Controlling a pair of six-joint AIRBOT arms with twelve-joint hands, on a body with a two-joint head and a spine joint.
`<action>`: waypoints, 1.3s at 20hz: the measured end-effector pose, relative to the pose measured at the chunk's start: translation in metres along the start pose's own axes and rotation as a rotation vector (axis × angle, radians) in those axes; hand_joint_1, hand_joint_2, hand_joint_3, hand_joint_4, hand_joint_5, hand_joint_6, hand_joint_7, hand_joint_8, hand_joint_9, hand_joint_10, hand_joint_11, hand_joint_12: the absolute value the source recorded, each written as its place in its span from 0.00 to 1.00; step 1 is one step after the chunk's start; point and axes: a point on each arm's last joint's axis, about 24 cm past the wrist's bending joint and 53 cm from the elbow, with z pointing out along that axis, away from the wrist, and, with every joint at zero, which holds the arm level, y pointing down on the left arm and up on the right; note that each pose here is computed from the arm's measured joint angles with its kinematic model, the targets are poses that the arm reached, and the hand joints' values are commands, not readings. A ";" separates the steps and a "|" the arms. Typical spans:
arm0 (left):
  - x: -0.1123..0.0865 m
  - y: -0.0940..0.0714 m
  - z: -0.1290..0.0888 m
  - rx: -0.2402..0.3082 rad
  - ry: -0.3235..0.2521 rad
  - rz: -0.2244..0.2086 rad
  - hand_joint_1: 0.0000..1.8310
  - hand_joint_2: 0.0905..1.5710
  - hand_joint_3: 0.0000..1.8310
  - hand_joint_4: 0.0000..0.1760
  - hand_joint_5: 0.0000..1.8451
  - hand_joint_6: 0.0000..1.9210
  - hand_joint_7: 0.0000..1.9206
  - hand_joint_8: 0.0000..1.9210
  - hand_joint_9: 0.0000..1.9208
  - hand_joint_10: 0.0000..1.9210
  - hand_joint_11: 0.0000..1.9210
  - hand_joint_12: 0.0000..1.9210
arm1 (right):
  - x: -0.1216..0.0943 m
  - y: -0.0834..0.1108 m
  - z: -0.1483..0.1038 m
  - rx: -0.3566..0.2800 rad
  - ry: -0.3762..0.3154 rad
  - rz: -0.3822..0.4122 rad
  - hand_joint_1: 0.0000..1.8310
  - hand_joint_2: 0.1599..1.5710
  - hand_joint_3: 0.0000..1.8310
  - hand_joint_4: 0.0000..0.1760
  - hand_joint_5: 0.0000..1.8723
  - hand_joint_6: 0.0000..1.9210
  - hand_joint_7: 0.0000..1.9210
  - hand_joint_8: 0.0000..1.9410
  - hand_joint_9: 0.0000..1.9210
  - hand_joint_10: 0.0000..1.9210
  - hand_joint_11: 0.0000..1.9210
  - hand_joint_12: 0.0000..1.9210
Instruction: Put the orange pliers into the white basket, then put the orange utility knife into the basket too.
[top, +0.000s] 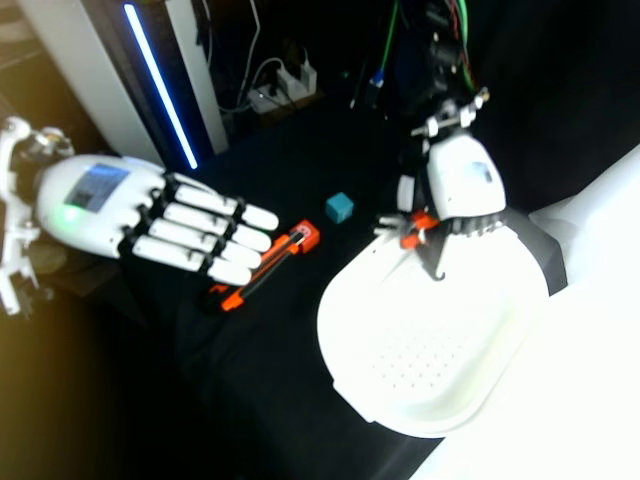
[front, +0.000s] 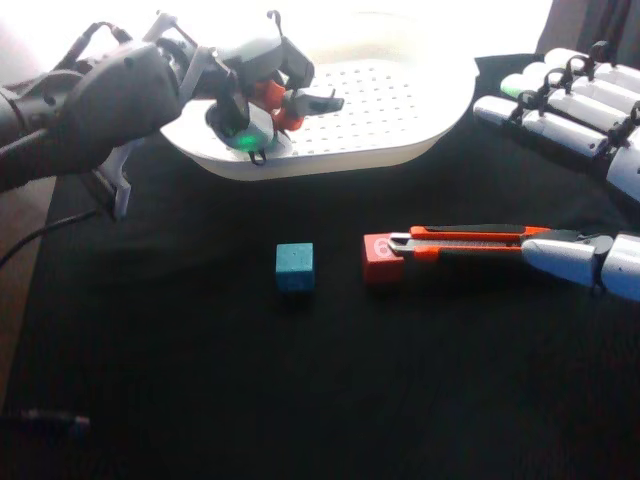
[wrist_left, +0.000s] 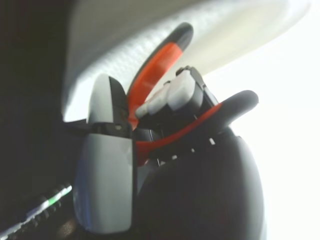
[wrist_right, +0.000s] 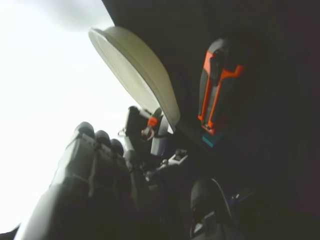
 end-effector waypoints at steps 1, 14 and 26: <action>0.001 0.003 0.001 -0.008 0.003 -0.011 0.58 0.88 0.00 0.00 0.20 0.89 0.34 0.92 0.34 0.96 0.39 1.00 | 0.001 -0.001 0.000 0.003 0.002 0.001 0.17 0.80 0.00 0.12 0.00 0.00 0.00 0.00 0.00 0.00 0.00 0.00; -0.003 0.008 -0.054 0.020 -0.067 0.051 0.11 0.82 0.00 0.57 0.00 0.00 0.00 0.00 0.00 0.00 0.00 0.00 | 0.004 0.000 0.002 -0.008 0.006 0.020 0.16 0.79 0.00 0.45 0.00 0.00 0.00 0.00 0.00 0.00 0.00 0.00; -0.040 0.017 -0.205 0.126 -0.416 0.026 0.26 0.92 0.00 0.15 0.16 0.02 0.24 0.02 0.10 0.47 0.00 0.75 | 0.077 -0.026 0.035 0.063 0.160 0.124 0.30 0.80 0.00 0.00 0.05 0.00 0.12 0.00 0.12 0.11 0.00 0.62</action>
